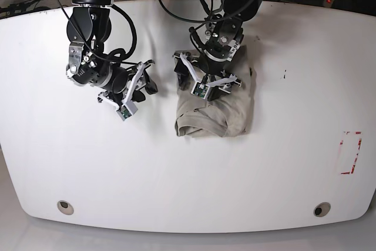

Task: Fold the T-shirt properly
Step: 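Lay the bundle down and regrasp it with the left gripper, then carry the folded shirt with the left gripper to the table corner and release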

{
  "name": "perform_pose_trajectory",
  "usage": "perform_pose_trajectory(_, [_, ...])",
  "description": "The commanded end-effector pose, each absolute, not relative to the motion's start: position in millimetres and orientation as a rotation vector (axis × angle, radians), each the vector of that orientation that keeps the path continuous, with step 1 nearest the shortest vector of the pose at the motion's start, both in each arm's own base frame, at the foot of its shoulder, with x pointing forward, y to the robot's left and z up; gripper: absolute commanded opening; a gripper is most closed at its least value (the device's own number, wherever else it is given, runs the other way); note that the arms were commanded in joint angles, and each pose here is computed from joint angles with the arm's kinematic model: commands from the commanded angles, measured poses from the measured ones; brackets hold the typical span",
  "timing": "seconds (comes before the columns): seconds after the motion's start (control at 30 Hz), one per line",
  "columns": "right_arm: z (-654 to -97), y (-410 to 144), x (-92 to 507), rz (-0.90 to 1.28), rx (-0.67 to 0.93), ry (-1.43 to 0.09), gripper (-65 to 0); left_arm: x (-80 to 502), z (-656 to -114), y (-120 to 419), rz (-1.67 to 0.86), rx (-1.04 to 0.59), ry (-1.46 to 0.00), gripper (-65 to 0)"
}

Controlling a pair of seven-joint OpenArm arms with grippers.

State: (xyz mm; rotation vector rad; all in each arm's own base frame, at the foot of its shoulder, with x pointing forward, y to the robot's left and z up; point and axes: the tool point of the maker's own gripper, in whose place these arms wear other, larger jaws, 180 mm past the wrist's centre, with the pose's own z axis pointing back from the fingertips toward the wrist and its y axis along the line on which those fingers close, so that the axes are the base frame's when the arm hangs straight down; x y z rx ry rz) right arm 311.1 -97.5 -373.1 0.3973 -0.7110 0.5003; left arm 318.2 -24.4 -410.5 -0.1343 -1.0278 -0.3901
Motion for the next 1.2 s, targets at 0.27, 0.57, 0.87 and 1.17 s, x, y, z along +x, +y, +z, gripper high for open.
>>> perform_pose_trajectory(0.27, [-351,-93,327,0.515,0.405,-0.787,-41.9,294,-470,90,-0.390,0.058,-0.850,-15.8])
perform_pose_trajectory(0.57, [-344,-107,334,0.477,0.383,-0.818,-41.9,278,-456,227,-0.473,0.141,-0.686,-16.0])
perform_pose_trajectory(0.87, [-346,-110,332,0.474,0.375,-0.812,-42.0,267,-420,355,-0.500,0.274,-0.620,-16.1])
perform_pose_trajectory(1.17, [-353,-110,324,0.470,0.379,-0.793,-42.0,271,-382,413,-0.465,0.307,-0.657,-16.1])
